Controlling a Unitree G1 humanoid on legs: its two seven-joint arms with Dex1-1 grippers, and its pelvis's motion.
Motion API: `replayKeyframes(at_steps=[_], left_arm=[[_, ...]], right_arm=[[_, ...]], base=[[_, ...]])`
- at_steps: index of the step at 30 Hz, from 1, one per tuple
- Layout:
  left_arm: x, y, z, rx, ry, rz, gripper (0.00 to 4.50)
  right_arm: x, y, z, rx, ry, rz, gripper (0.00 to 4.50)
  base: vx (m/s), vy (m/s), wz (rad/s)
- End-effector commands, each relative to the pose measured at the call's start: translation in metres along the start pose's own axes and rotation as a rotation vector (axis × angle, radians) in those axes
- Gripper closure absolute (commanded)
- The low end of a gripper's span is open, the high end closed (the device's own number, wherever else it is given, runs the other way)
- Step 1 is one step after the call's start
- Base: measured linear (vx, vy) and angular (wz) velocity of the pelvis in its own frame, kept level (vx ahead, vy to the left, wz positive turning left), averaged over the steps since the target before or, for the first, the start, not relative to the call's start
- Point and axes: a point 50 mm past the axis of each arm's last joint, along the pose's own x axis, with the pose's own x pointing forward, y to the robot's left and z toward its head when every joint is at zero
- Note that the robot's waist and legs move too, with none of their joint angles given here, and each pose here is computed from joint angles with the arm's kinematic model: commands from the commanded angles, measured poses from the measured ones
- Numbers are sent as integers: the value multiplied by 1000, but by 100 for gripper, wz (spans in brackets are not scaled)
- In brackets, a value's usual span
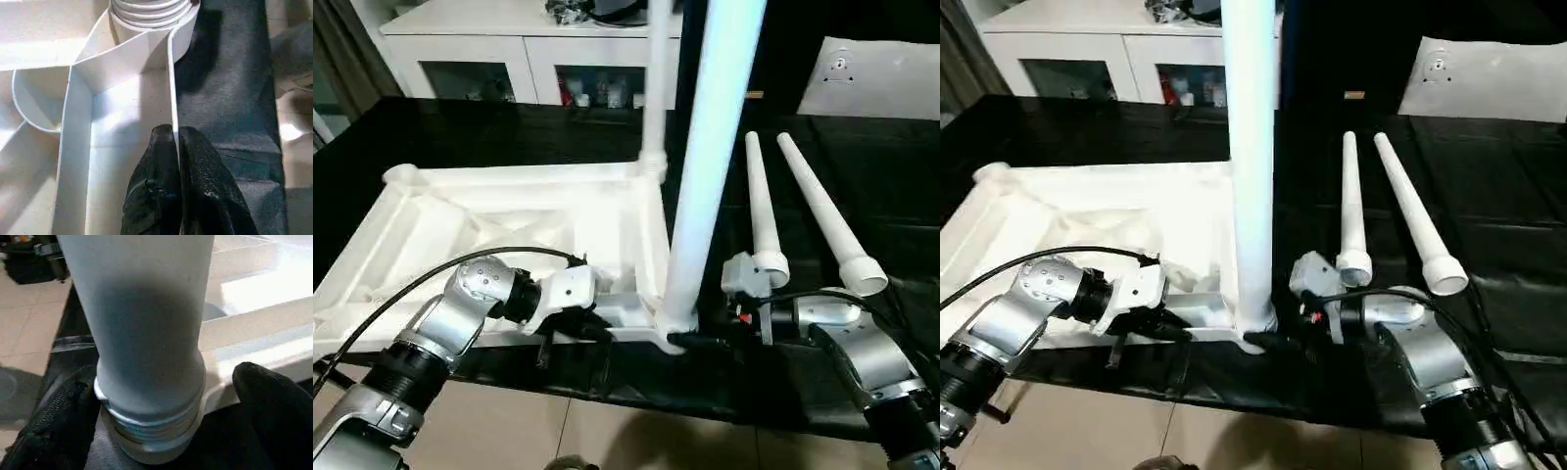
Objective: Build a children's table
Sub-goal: Rotate leg to tighten
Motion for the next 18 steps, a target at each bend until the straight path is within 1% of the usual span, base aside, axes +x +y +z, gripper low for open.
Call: replayKeyframes(at_steps=[1, 3, 5, 8, 11, 12, 14, 18], left_arm=[[4, -5, -2, 39, 55, -100, 450], [4, -5, -3, 51, 61, -119, 450], [4, -6, -4, 56, 65, -133, 450], [4, -6, -4, 58, 65, -138, 450], [5, -7, -5, 63, 69, -147, 450], [5, -7, -5, 63, 69, -147, 450], [5, -7, -6, 64, 70, -152, 450], [6, -8, -6, 65, 70, -155, 450]], right_arm=[[-1, -3, 6, -18, 3, 38, 49], [1, -4, 7, -21, 3, 53, 74], [4, -5, 8, -24, 0, 62, 85], [6, -4, 8, -21, -3, 76, 117], [9, -3, 7, -9, -6, 100, 139], [10, -3, 7, -8, -6, 101, 139], [10, -3, 6, -1, -5, 112, 160], [11, -3, 6, 9, -15, 119, 172]], base=[[0, 0, 0], [0, 0, 0], [0, 0, 0], [0, 0, 0], [0, 0, 0], [0, 0, 0], [0, 0, 0], [0, 0, 0]])
